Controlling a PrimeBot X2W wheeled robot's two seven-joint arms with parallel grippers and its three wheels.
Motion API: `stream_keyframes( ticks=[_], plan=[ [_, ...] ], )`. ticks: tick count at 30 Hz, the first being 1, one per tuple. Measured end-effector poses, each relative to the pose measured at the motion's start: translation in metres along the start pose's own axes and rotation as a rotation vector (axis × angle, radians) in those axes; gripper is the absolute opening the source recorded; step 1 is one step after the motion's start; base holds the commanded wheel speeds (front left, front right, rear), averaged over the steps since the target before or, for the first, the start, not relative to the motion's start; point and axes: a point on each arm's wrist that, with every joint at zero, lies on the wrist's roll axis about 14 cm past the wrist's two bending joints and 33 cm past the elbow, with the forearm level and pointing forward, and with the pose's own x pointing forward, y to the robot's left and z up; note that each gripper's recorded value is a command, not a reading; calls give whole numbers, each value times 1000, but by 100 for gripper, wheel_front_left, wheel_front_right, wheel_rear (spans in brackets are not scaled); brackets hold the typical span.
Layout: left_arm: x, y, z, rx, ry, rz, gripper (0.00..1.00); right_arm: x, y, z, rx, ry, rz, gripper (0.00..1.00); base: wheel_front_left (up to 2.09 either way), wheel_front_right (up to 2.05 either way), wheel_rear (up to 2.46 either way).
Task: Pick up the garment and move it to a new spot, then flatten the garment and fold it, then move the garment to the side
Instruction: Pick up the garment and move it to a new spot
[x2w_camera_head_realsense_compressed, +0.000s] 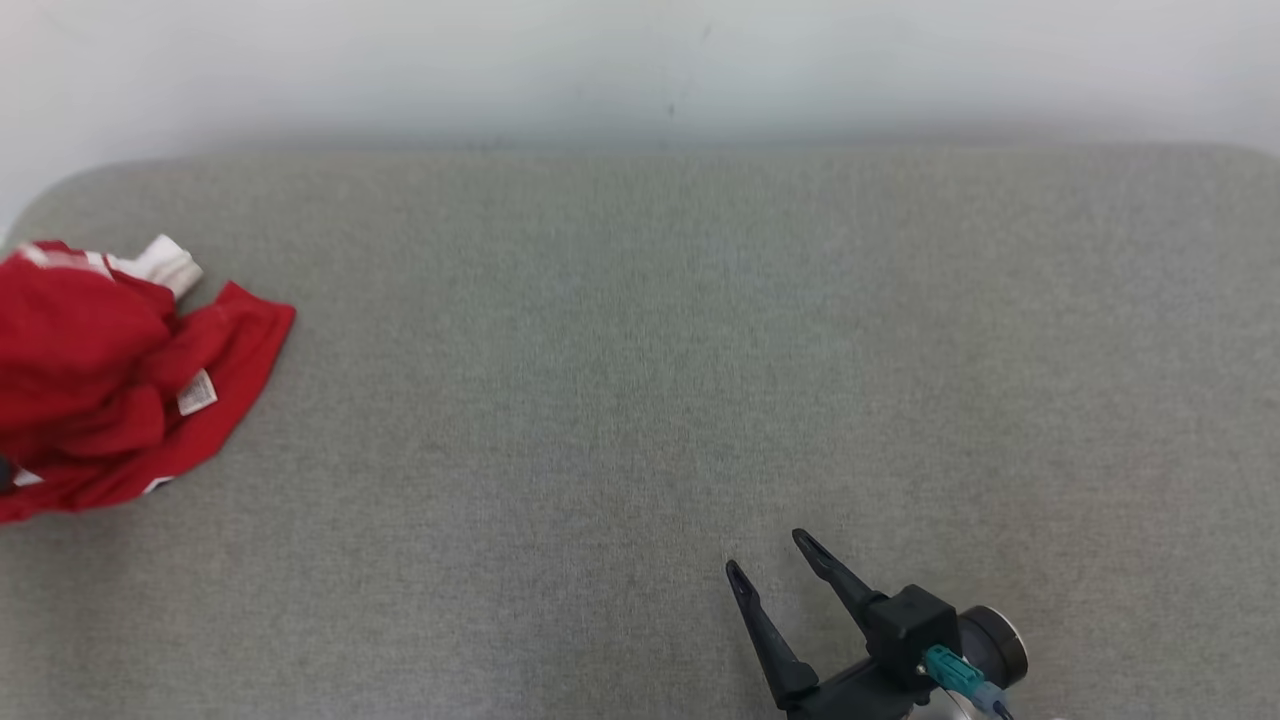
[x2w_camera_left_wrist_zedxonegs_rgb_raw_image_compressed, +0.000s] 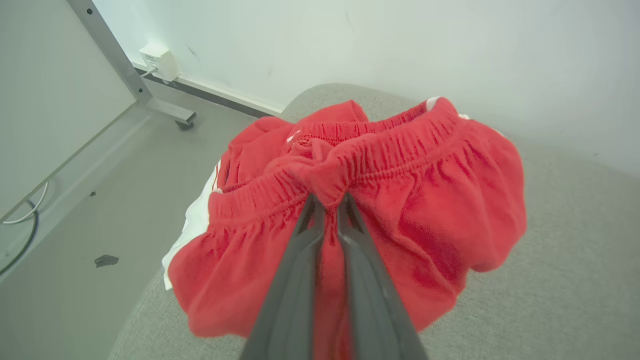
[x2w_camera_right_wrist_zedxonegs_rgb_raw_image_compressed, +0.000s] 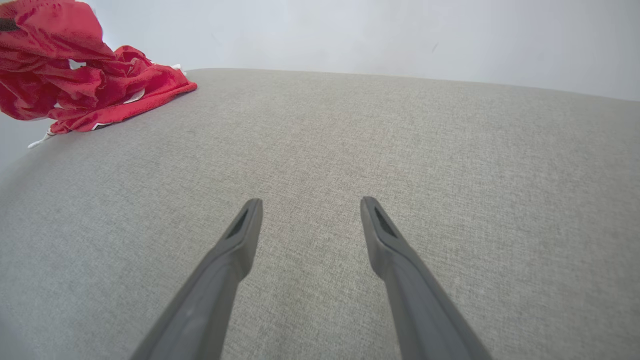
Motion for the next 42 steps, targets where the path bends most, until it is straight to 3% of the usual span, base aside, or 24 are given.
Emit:
stream_keyframes(
  ticks=[5,10,19,23,31,39,40,41,42],
  plan=[
    [-35,-17,104,40,-220,-93,0,-9,2,18,25,-76,-11,100,0,0,0],
    [-81,-56,169,59,-383,-230,0,-21,-1,30,39,-134,-37,100,0,0,0],
    [-156,-202,205,-2,-554,-644,0,-50,-36,37,44,-181,-176,100,0,0,0],
    [-168,-263,174,-48,-499,-806,0,-66,-55,37,41,-190,-249,100,0,0,0],
    [-166,-355,67,-99,-239,-995,0,-103,-90,34,58,-208,-398,100,0,0,0],
    [-147,-402,-64,125,55,-1020,0,-132,-109,26,74,-203,-503,100,0,0,0],
    [-148,-406,-74,153,60,-1032,2,-135,-111,24,76,-201,-516,100,0,0,0],
    [-147,-409,-83,185,62,-1036,45,-138,-114,23,78,-198,-527,100,0,0,0],
    [-147,-412,-91,198,61,-1045,45,-140,-117,21,81,-196,-540,100,0,0,0]
  ],
)
